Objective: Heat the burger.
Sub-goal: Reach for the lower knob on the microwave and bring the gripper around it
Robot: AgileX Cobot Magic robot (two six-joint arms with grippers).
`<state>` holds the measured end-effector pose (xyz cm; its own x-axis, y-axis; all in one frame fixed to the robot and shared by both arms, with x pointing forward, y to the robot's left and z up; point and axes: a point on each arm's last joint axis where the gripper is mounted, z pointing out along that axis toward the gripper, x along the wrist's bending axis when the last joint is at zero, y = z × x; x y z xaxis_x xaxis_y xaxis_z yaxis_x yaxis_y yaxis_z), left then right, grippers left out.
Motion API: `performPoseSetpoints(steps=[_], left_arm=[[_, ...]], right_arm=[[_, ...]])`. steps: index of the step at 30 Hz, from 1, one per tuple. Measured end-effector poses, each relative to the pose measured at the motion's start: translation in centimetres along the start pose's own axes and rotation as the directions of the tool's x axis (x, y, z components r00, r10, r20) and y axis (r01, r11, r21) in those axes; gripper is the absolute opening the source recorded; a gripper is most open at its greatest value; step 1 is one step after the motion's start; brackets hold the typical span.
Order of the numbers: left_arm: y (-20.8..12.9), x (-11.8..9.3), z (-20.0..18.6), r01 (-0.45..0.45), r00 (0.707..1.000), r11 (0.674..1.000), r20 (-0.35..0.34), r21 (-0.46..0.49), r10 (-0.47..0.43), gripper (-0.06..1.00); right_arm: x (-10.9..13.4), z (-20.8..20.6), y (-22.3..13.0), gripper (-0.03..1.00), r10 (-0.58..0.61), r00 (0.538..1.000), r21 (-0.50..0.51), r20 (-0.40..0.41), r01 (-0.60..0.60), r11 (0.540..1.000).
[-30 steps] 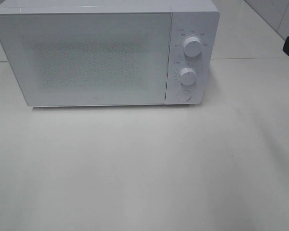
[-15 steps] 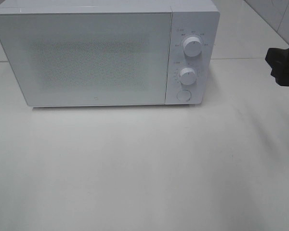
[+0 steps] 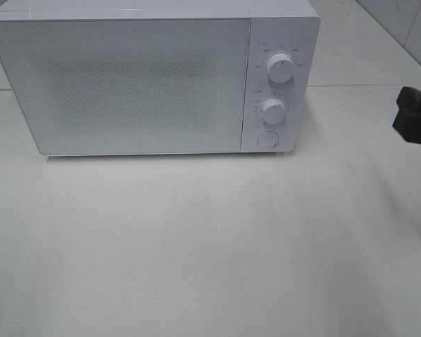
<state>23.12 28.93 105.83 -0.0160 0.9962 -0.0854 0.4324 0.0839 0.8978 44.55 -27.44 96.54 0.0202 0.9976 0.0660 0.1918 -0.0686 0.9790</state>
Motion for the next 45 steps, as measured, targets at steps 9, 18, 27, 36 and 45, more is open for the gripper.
performPoseSetpoints(steps=[9,18,27,36,45], left_arm=[[0.0,0.0,0.0,0.000,1.000,1.000,0.000,0.000,0.000,0.99],[0.0,0.0,0.0,0.000,1.000,1.000,0.000,0.000,0.000,0.99],[0.0,0.0,0.0,0.000,1.000,1.000,0.000,0.000,0.000,0.99],[0.0,0.0,0.0,0.000,1.000,1.000,0.000,0.000,0.000,0.99],[0.0,0.0,0.0,0.000,1.000,1.000,0.000,0.000,0.000,0.99]], right_arm=[[2.9,-0.2,-1.4,0.77,-0.114,0.993,-0.015,0.034,0.114,0.993],[5.8,-1.3,-2.3,0.77,-0.142,0.990,-0.039,-0.008,0.141,0.989],[7.7,-2.0,-2.4,0.77,-0.109,0.993,-0.036,-0.055,0.107,0.994],[8.2,-1.5,-2.9,0.77,-0.124,0.991,-0.018,-0.047,0.123,0.992],[8.4,-0.7,-5.5,0.77,-0.188,0.981,0.069,-0.037,0.190,0.979]])
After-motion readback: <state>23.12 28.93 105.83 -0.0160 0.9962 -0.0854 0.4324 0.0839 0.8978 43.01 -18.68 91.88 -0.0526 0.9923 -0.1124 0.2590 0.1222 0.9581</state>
